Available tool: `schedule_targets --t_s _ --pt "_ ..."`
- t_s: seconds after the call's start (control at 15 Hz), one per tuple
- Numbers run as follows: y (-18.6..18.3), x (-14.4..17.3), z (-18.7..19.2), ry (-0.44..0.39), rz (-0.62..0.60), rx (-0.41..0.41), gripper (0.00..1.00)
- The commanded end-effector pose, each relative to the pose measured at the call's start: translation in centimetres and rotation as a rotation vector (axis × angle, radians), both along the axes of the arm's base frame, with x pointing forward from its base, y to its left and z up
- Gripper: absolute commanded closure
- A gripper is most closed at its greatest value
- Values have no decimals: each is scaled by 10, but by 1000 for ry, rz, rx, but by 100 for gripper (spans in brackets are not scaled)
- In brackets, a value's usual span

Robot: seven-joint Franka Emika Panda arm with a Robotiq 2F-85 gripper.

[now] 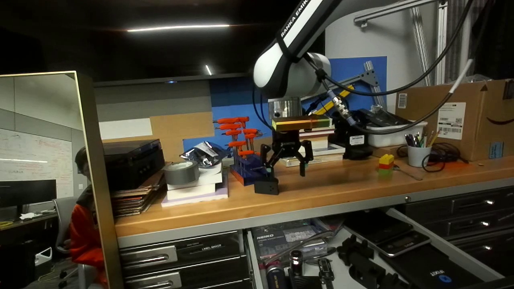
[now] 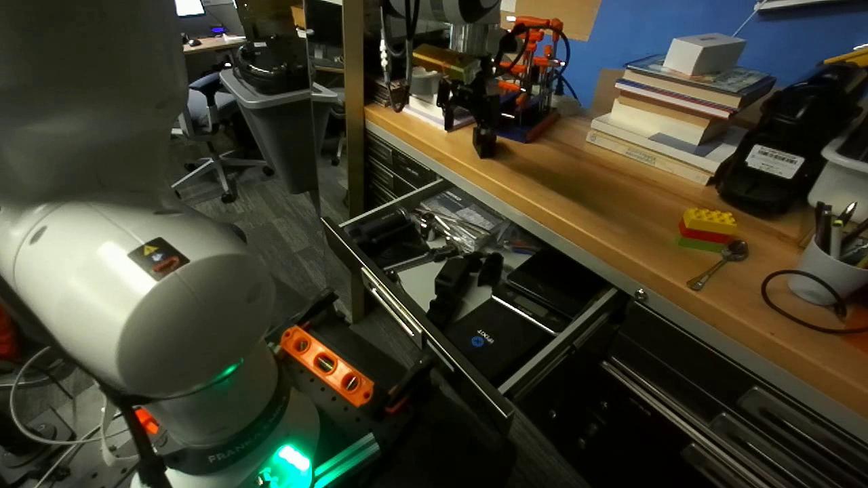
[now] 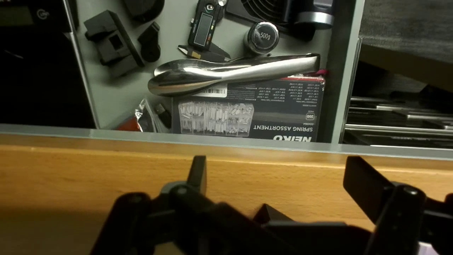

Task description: Place the three black objects inside the open drawer and push the drawer closed

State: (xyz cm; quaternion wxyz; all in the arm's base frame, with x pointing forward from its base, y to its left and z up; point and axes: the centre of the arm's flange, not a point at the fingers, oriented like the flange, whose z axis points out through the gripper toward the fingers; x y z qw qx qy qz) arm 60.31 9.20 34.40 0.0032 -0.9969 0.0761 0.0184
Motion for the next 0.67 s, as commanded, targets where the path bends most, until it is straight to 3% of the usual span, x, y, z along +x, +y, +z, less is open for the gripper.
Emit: schedule_targets --t_s 0.0,0.4,0.6 --pt "17 10 17 -4 204 -1 0" --pt "21 18 12 -49 523 16 0" --pt "14 28 5 -120 662 5 0"
